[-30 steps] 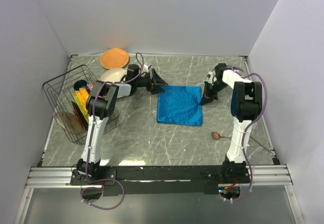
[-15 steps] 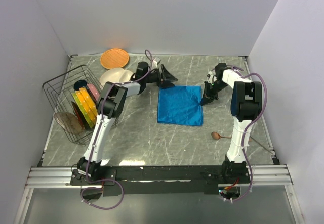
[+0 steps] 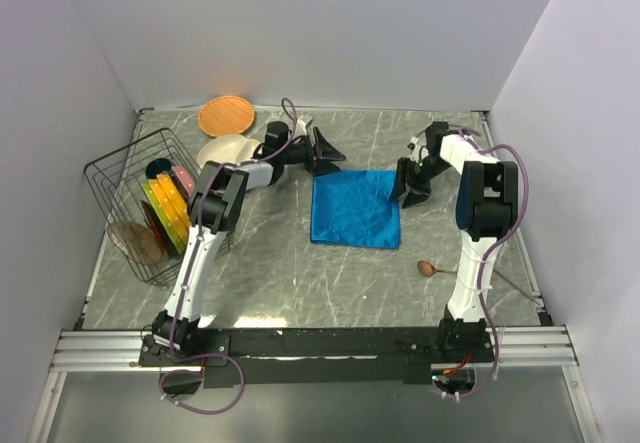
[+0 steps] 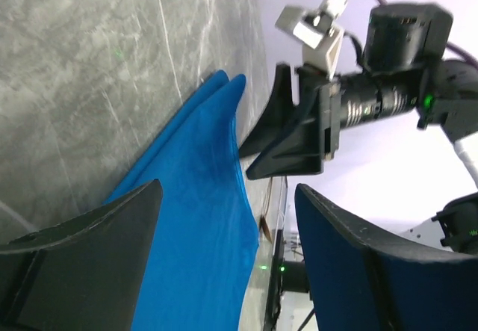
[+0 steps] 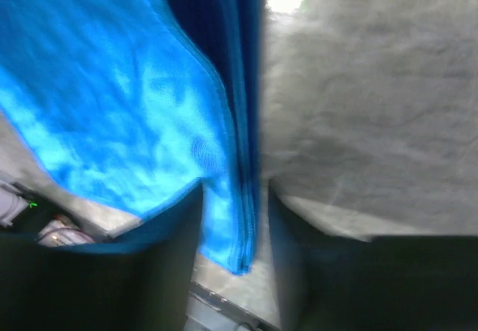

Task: Fold the napkin into a case and place the utensils inside
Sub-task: Smooth out the square-folded napkin at the center of the board.

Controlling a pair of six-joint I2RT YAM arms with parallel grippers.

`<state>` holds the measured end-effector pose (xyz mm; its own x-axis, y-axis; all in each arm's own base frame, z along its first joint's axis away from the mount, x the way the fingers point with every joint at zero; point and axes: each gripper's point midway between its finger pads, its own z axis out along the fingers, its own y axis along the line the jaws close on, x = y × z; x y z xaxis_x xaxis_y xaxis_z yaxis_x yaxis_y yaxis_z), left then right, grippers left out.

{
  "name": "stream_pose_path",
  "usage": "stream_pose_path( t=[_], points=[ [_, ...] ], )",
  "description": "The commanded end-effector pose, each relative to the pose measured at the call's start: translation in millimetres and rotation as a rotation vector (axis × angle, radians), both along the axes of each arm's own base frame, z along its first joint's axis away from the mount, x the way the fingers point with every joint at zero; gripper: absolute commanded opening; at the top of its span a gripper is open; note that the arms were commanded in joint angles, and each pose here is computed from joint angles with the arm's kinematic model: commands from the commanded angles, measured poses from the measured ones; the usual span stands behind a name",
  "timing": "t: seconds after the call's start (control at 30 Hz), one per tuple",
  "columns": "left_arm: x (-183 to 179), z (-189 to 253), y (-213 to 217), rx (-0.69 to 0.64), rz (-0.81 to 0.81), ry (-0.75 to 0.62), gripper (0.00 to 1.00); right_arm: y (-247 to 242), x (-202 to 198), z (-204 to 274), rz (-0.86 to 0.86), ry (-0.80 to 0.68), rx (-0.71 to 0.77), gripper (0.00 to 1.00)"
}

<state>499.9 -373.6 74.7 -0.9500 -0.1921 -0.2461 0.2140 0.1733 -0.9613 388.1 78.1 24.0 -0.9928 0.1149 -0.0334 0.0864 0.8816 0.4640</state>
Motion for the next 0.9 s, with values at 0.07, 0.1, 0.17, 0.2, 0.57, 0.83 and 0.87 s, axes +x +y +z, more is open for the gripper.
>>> stream_pose_path(
  t=[0.07, 0.1, 0.17, 0.2, 0.57, 0.83, 0.87],
  points=[
    [-20, 81, 9, -0.021, -0.054, -0.166, 0.76, -4, 24, 65, 0.034, -0.165, 0.071, 0.72],
    [-23, 82, 10, -0.020, -0.052, -0.161, 0.74, -10, 26, 75, 0.019, -0.181, 0.079, 0.74],
    [-30, 82, 11, 0.001, -0.052, -0.166, 0.68, -14, 34, 95, 0.032, -0.237, 0.101, 0.74],
    [-34, 80, 9, 0.011, -0.056, -0.161, 0.65, -18, 39, 102, 0.017, -0.256, 0.112, 0.70],
    [-30, 48, -7, 0.046, -0.053, -0.086, 0.27, 64, 90, 110, -0.064, -0.286, 0.473, 0.35],
    [-24, 19, -8, 0.079, -0.049, -0.046, 0.23, 94, 114, 83, -0.070, -0.254, 0.541, 0.28],
    [-24, 16, -8, 0.085, -0.048, -0.040, 0.24, 95, 115, 74, -0.073, -0.236, 0.542, 0.27]
  ],
)
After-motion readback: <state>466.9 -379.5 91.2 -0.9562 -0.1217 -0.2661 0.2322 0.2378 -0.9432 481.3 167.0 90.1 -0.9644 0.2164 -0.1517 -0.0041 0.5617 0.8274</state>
